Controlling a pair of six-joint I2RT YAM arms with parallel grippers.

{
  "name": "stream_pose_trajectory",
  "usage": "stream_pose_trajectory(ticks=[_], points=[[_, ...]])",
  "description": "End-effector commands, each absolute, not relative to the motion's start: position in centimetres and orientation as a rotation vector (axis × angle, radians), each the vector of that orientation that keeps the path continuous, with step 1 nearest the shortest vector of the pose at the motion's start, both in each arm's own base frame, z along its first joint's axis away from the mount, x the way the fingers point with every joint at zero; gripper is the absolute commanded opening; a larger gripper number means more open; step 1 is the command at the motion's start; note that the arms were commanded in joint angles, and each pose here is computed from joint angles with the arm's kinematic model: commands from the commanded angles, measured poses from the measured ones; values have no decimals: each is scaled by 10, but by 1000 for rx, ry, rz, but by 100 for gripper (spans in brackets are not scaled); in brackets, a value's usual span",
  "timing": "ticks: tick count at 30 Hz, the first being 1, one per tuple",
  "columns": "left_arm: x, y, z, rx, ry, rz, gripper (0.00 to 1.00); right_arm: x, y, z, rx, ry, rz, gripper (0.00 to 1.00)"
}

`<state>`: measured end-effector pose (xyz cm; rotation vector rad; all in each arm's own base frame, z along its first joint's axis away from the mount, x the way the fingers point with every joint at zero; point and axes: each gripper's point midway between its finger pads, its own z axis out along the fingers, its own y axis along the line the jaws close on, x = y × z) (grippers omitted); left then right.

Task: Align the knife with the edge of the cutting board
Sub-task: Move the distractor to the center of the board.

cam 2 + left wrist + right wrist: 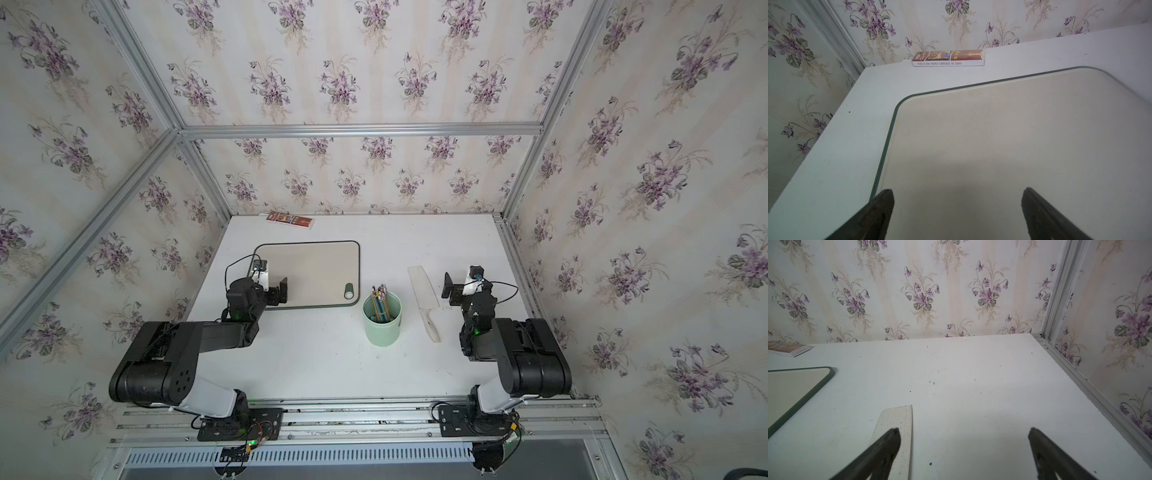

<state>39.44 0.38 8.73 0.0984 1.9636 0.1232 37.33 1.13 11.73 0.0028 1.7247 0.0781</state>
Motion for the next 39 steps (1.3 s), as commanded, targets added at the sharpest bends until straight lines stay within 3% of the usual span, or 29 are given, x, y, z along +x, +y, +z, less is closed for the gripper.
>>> stream_pose_trajectory(ticks=[1,39], points=[[398,3,94,102,1935,126,99,375,11,125,7,1693,81,100],[394,16,102,21,1902,203,99,376,5,124,45,1698,63,100]])
